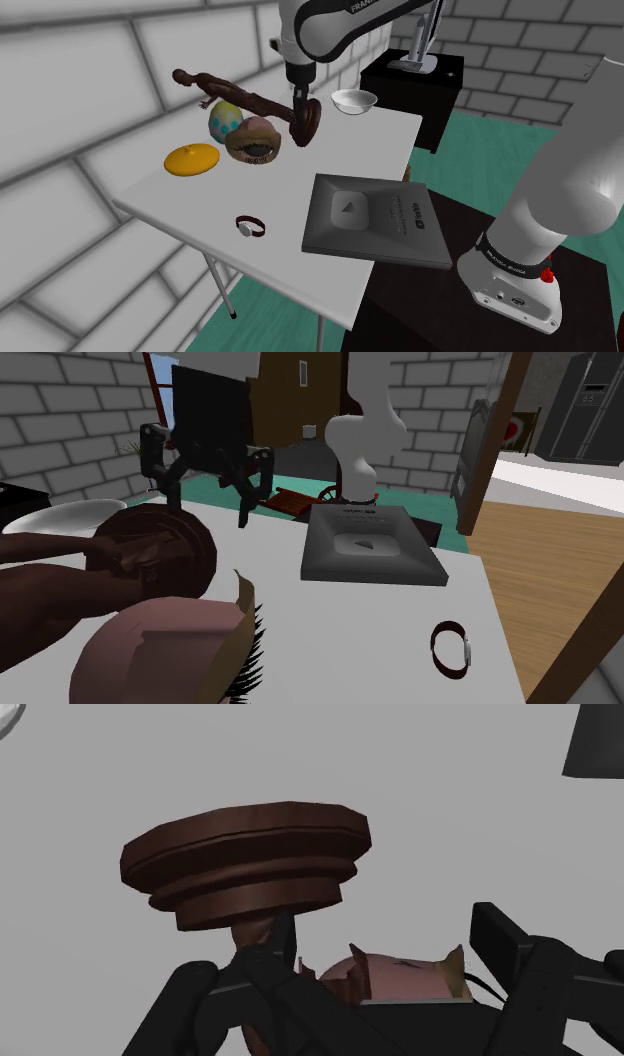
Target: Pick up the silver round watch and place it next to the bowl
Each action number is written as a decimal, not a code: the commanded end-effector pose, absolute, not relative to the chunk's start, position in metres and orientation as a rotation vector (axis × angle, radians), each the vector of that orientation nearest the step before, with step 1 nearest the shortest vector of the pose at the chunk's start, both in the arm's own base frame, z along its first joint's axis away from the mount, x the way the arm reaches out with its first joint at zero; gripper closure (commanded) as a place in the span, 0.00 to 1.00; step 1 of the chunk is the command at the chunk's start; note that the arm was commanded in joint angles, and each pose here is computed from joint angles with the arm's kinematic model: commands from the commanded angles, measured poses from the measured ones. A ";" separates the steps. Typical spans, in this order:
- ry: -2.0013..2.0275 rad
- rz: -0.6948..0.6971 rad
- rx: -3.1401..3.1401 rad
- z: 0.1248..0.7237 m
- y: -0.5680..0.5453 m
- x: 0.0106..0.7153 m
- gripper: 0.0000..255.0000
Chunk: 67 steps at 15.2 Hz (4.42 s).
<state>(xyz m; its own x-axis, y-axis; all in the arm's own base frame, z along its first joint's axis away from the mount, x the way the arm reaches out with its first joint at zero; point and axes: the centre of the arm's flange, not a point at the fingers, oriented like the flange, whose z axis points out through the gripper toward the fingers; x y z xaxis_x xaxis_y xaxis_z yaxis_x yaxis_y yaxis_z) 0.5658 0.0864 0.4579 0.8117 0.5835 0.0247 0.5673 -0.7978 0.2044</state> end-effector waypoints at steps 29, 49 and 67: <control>0.852 0.144 2.817 0.355 0.400 0.427 0.00; 0.852 0.144 2.817 0.327 0.395 0.431 1.00; 0.852 0.144 2.817 0.406 0.395 0.431 1.00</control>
